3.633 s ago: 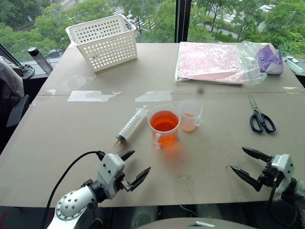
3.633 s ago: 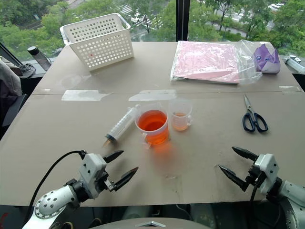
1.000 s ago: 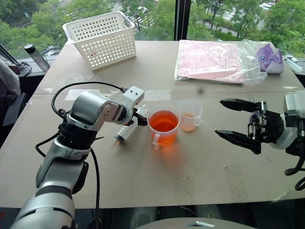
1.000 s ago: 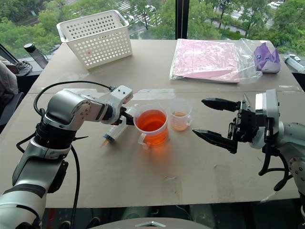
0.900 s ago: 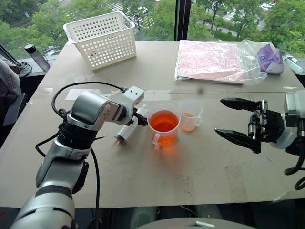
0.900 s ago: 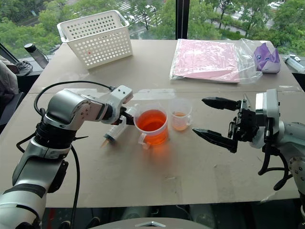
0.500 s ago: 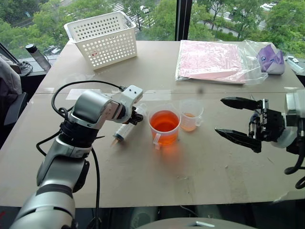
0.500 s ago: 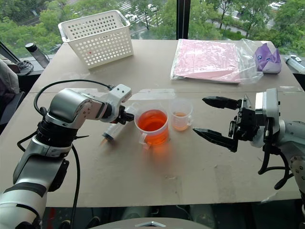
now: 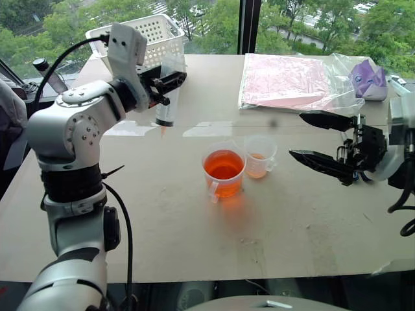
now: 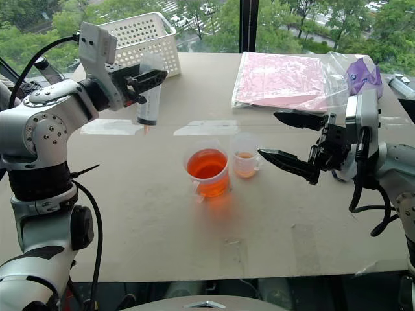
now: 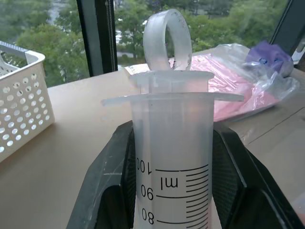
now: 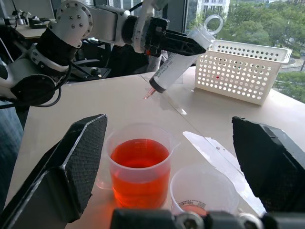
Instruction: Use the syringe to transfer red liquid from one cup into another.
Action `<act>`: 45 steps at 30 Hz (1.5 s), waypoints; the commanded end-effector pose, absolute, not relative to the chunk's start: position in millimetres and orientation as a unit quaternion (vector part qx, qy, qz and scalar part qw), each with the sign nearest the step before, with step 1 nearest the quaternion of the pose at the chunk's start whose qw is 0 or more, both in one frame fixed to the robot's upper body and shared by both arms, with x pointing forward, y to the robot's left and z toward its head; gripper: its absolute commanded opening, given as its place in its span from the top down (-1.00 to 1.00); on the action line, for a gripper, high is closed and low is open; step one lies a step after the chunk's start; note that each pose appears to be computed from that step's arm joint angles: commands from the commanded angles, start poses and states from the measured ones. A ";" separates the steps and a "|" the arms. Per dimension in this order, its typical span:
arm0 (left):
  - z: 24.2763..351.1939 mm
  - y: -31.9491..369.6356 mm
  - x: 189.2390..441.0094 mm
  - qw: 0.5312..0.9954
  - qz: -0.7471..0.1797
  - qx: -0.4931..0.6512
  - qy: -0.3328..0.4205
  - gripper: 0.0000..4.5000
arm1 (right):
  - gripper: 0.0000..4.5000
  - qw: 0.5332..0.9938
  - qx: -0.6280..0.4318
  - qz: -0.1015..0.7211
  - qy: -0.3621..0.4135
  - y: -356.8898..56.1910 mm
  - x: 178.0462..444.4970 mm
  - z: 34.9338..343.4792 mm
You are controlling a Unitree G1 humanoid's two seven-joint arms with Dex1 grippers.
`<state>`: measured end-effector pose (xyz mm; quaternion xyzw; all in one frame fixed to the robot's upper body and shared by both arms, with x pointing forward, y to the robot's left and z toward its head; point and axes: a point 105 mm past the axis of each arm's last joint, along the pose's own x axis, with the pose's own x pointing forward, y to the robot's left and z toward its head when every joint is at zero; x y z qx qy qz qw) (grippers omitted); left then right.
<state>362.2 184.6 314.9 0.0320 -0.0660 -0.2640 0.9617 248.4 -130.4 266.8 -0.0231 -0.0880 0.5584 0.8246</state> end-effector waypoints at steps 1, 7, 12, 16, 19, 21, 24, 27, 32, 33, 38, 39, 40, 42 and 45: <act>354.1 190.3 346.6 0.943 -0.287 0.016 -0.169 0.36 | -1.00 0.824 -0.010 0.557 -0.104 -129.6 251.0 283.5; 374.9 152.8 320.2 0.876 -0.402 -0.056 -0.260 0.36 | -1.00 0.834 0.032 0.530 -0.149 -124.8 271.5 319.0; 379.4 118.8 284.4 0.782 -0.536 -0.138 -0.286 0.36 | -1.00 0.834 0.062 0.524 -0.163 -126.8 274.8 347.3; 357.8 103.7 274.5 0.756 -0.587 -0.137 -0.255 0.36 | -1.00 0.835 0.066 0.527 -0.146 -126.2 273.5 354.3; 338.4 94.9 266.3 0.734 -0.627 -0.130 -0.225 0.36 | -1.00 0.831 0.057 0.534 -0.147 -126.8 268.8 356.7; 324.2 90.4 262.8 0.728 -0.645 -0.110 -0.204 0.36 | -1.00 0.828 0.047 0.537 -0.152 -127.3 266.7 358.2; 306.9 86.9 262.1 0.724 -0.658 -0.101 -0.183 0.36 | -1.00 0.822 0.041 0.541 -0.173 -125.1 263.9 362.1; 287.6 81.9 266.9 0.733 -0.654 -0.077 -0.169 0.36 | -1.00 0.811 0.026 0.561 -0.166 -116.0 259.3 354.8; 268.2 77.3 271.0 0.743 -0.648 -0.038 -0.166 0.36 | -1.00 0.806 0.015 0.573 -0.147 -103.5 261.3 339.3; 264.6 77.2 272.5 0.747 -0.643 -0.024 -0.166 0.36 | -1.00 0.807 0.012 0.573 -0.146 -101.2 262.3 337.7; 260.9 80.8 278.0 0.769 -0.610 -0.006 -0.193 0.36 | -1.00 0.808 -0.009 0.573 -0.134 -90.7 267.4 327.4; 259.3 80.8 279.9 0.776 -0.599 0.002 -0.198 0.36 | -1.00 0.810 -0.015 0.571 -0.132 -89.2 269.4 325.6; 258.5 80.6 281.9 0.784 -0.586 0.006 -0.205 0.36 | -1.00 0.813 -0.020 0.567 -0.130 -87.3 271.8 323.9; 257.5 79.6 286.2 0.801 -0.558 0.012 -0.218 0.36 | -1.00 0.819 -0.020 0.558 -0.129 -83.3 276.9 322.0; 253.8 75.1 286.1 0.815 -0.533 0.010 -0.227 0.36 | -1.00 0.823 -0.014 0.554 -0.125 -73.7 280.1 314.9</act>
